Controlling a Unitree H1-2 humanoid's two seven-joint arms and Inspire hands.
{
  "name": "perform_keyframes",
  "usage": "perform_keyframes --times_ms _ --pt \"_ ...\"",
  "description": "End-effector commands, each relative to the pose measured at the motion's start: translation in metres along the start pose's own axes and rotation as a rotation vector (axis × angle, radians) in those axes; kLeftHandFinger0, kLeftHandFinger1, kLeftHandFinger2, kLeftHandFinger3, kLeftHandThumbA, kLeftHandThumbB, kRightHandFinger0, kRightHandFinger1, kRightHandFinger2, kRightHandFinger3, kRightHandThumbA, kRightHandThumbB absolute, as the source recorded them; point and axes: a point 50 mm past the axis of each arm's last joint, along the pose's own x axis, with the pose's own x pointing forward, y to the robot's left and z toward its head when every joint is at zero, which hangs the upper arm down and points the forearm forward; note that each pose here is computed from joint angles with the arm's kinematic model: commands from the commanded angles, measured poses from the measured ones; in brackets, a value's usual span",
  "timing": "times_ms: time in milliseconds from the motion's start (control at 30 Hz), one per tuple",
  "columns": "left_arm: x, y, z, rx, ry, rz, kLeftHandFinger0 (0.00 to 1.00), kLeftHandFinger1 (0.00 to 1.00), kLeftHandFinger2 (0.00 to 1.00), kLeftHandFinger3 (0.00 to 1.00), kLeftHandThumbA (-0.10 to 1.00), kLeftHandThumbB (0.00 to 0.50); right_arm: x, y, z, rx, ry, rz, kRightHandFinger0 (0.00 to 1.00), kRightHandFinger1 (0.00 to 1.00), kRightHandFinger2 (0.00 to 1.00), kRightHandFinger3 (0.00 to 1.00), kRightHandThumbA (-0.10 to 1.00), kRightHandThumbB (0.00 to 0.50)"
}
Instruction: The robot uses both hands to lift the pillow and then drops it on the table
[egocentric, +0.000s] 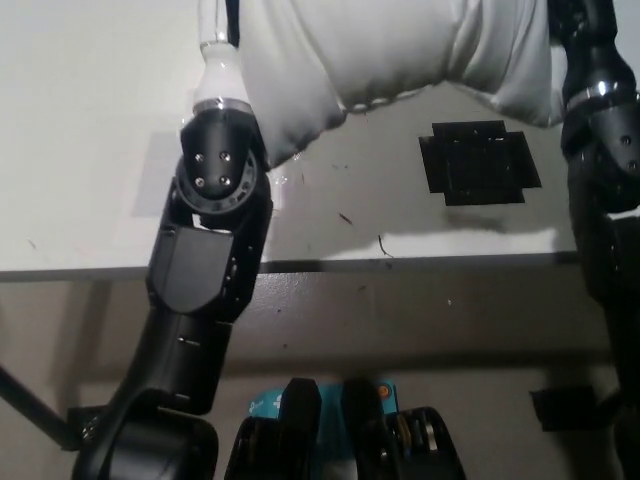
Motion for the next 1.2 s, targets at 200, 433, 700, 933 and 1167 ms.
perform_keyframes --times_ms 200,433,700,933,1167 --pt "0.020 -0.052 0.099 -0.013 -0.231 -0.194 1.00 1.00 1.00 1.00 1.00 0.298 0.025 0.056 0.101 -0.033 -0.264 0.199 1.00 1.00 1.00 1.00 1.00 0.454" --pt "0.018 -0.049 0.111 -0.029 -0.254 -0.206 1.00 1.00 1.00 1.00 1.00 0.287 0.020 0.052 0.112 -0.137 -0.300 0.191 1.00 1.00 1.00 1.00 1.00 0.452" --pt "0.010 -0.035 0.098 0.016 -0.240 -0.194 1.00 1.00 1.00 1.00 1.00 0.287 0.013 0.041 0.084 -0.168 -0.235 0.166 1.00 1.00 1.00 1.00 1.00 0.488" --pt "-0.003 -0.030 0.064 0.020 -0.169 -0.166 1.00 1.00 1.00 1.00 1.00 0.306 0.004 0.042 0.057 -0.196 -0.169 0.165 1.00 1.00 1.00 1.00 1.00 0.437" --pt "-0.016 -0.021 0.015 0.033 -0.080 -0.162 1.00 1.00 1.00 1.00 1.00 0.275 -0.007 0.039 0.006 -0.196 -0.036 0.175 1.00 1.00 1.00 1.00 1.00 0.400"
